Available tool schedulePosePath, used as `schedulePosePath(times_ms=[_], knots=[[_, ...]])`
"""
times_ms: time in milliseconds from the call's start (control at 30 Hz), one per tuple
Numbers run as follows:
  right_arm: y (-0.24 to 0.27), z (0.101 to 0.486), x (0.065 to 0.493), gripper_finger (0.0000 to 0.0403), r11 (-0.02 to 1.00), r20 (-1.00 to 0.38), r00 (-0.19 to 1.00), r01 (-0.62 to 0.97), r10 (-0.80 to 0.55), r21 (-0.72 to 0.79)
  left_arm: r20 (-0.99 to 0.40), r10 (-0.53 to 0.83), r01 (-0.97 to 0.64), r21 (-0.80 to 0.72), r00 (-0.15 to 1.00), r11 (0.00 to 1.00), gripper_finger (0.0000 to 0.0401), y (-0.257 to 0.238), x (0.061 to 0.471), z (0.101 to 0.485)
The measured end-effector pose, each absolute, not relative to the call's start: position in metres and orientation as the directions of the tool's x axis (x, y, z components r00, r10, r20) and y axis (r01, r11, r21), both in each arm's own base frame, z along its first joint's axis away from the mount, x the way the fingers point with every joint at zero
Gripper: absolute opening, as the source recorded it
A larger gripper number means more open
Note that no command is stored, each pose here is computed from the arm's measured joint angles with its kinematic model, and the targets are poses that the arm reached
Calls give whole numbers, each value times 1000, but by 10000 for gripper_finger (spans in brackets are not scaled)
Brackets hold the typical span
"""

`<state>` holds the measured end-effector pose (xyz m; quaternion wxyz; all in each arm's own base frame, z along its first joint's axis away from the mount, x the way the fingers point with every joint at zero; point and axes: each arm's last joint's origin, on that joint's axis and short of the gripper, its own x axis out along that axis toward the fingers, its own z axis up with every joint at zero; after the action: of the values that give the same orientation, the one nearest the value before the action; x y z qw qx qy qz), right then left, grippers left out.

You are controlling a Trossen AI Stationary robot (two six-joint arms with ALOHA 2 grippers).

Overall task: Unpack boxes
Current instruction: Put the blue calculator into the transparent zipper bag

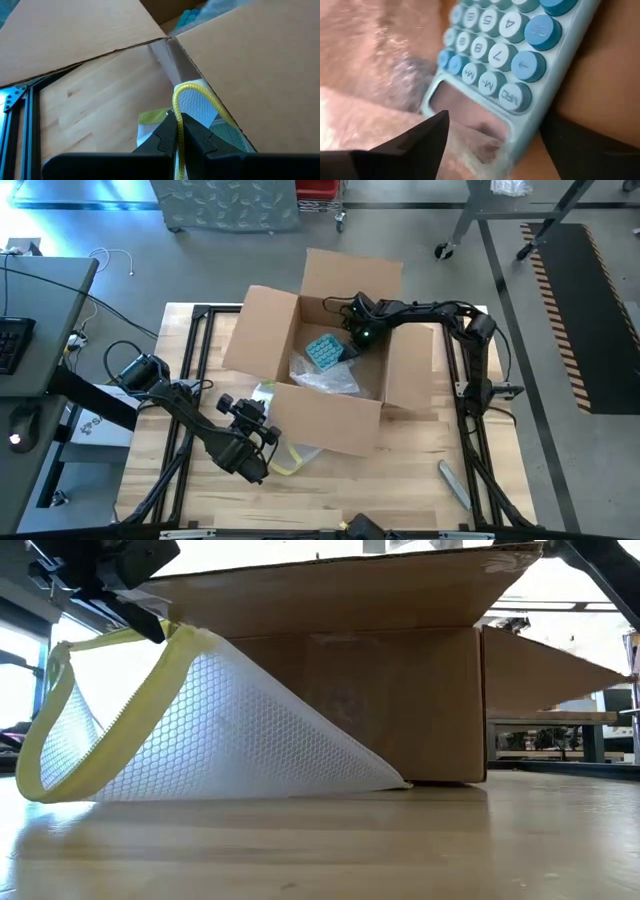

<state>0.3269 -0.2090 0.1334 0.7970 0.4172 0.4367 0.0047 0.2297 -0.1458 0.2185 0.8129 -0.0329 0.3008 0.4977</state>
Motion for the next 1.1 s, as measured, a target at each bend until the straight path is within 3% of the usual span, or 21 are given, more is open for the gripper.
schedulePosePath(times_ms=[167,433,633,933,1100], knots=[[-209,140,329,262,648,-647,654,302,392,699,-522,789,-829,246,323,502,0,-146,230,219],[-207,153,340,261,641,-534,730,172,427,748,-522,789,-828,246,324,503,0,-146,230,219],[-192,151,354,262,727,-644,710,277,285,628,-519,790,-829,244,327,503,0,-146,230,219],[-167,145,367,261,711,-601,687,173,408,682,-516,791,-830,242,329,503,0,-145,231,219],[-158,141,378,255,738,-611,703,184,362,649,-512,790,-831,234,336,505,0,-145,232,219]])
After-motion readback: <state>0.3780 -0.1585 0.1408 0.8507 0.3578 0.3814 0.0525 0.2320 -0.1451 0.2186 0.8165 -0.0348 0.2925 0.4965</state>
